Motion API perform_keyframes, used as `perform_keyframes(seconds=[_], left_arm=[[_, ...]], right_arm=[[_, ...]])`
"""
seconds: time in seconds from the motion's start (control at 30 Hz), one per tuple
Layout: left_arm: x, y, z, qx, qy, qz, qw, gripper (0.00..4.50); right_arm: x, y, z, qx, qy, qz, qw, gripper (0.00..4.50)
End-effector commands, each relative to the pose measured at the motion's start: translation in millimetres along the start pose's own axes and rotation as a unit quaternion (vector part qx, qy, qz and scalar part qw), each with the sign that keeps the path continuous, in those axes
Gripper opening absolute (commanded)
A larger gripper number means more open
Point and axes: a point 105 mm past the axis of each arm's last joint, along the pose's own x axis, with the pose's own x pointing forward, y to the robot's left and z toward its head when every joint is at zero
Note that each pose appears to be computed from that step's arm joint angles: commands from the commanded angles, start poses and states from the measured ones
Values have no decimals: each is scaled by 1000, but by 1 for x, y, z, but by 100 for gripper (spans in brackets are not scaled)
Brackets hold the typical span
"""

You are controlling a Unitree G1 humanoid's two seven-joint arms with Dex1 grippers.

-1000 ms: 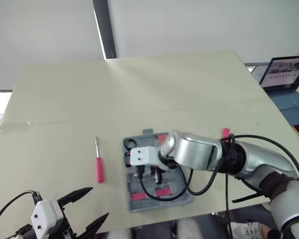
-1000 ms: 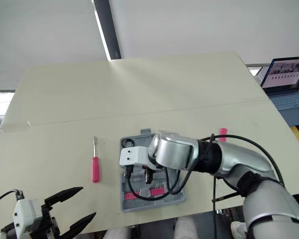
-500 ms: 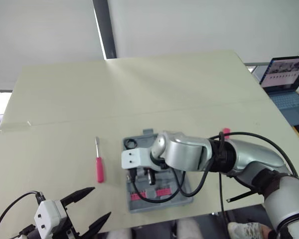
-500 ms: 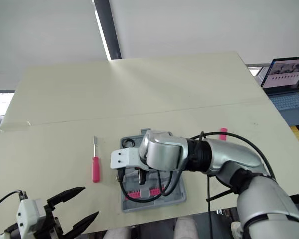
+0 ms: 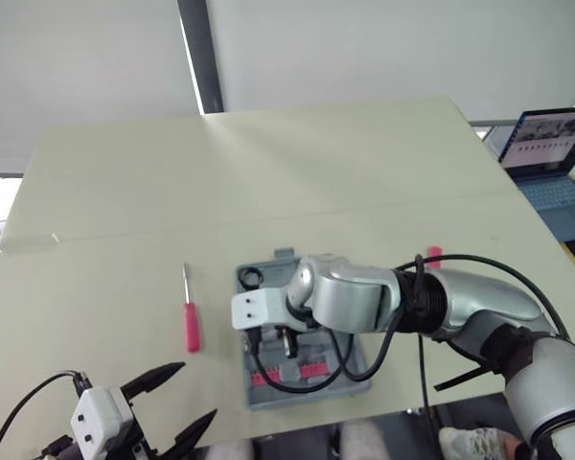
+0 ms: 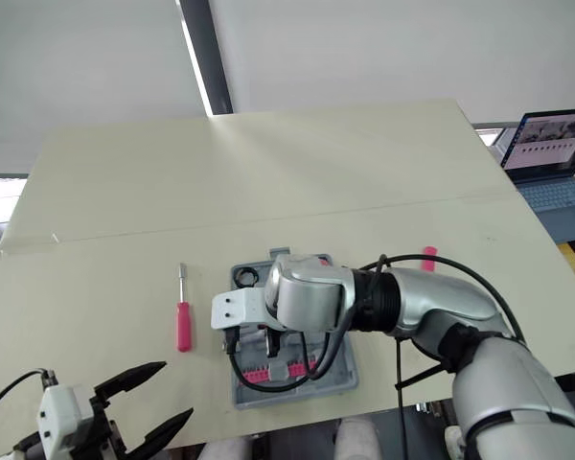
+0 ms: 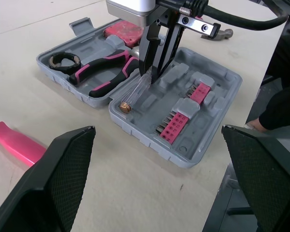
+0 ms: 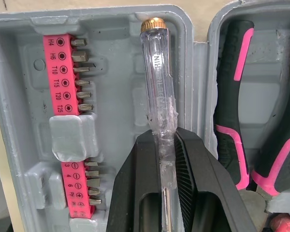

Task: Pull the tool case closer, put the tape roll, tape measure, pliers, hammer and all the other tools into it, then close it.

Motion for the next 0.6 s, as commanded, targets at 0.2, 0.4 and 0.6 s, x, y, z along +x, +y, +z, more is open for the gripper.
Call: perform_keyframes(seconds=[0.2, 0.4, 0.6], left_arm=[[1, -7, 8, 10, -9, -4, 1000, 450], [1, -9, 7, 8, -11, -5, 1000, 450], [1, -10, 6, 8, -12, -5, 1000, 450]], right_arm=[[-2, 2, 5, -18, 2, -4, 1000, 4], [-7, -1, 3, -16, 5, -10, 1000, 4], [-8, -3, 3, -17, 6, -14, 1000, 4]])
